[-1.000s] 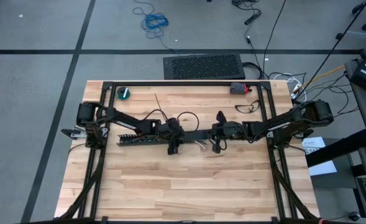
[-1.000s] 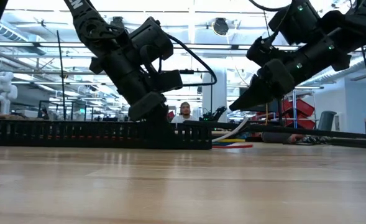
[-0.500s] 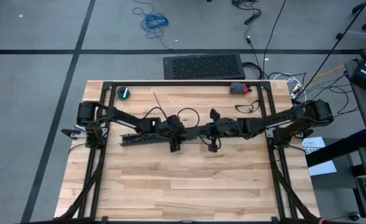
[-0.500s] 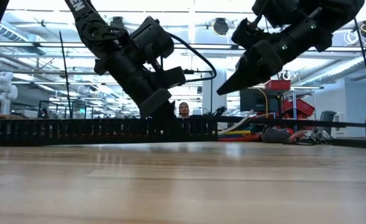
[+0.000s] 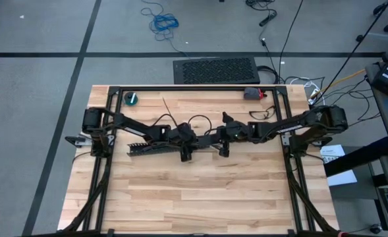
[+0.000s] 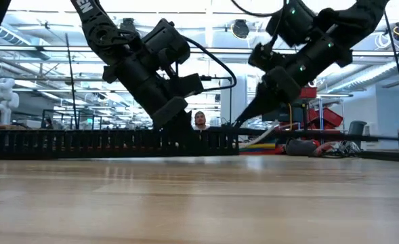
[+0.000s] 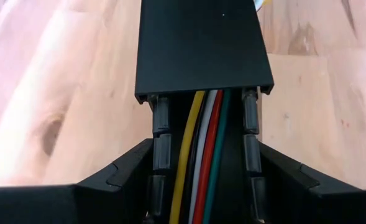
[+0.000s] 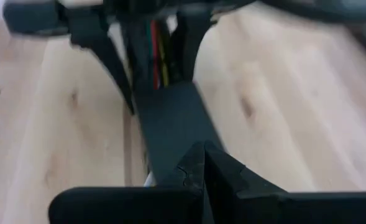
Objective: Ziptie cables
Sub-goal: Insert the cable duct cover
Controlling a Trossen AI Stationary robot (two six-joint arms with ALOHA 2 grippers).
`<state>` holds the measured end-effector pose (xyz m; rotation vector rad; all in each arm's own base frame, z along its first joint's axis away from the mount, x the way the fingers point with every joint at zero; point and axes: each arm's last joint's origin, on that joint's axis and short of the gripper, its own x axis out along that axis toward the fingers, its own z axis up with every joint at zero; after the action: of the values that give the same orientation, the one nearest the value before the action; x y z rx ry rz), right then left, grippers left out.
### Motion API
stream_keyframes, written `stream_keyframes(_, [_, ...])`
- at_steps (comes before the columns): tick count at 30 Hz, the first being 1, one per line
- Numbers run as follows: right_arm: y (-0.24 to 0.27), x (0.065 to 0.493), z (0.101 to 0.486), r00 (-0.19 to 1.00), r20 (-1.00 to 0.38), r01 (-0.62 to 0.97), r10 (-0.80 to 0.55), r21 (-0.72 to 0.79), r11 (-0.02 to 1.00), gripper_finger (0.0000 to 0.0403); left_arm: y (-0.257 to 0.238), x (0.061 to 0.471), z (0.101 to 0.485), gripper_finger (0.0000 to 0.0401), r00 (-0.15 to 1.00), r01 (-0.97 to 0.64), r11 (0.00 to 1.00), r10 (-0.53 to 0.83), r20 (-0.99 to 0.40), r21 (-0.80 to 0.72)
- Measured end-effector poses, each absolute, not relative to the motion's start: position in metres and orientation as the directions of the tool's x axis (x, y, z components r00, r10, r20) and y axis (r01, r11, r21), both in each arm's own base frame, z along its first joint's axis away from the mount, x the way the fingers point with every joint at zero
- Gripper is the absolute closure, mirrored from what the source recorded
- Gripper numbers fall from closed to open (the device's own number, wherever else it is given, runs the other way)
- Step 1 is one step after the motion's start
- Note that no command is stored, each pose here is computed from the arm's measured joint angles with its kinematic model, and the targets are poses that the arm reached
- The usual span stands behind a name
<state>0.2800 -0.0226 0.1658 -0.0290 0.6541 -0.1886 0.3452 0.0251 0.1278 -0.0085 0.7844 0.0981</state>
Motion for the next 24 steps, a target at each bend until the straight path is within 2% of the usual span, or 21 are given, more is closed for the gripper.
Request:
stream_keyframes(8, [-0.027,0.286,0.153,0.761,-0.621,0.181,-0.187,-0.074,0.981,0.0403,0.026,0.35,0.115,0.0176,0.705,-0.1,0.995,0.083,-0.705,0.017])
stream_keyframes(24, [-0.029,0.294,0.143,0.778,-0.617,0.144,-0.121,-0.013,0.99,0.0403,0.026,0.352,0.115,0.0176,0.717,-0.109,0.994,0.083,-0.692,0.006])
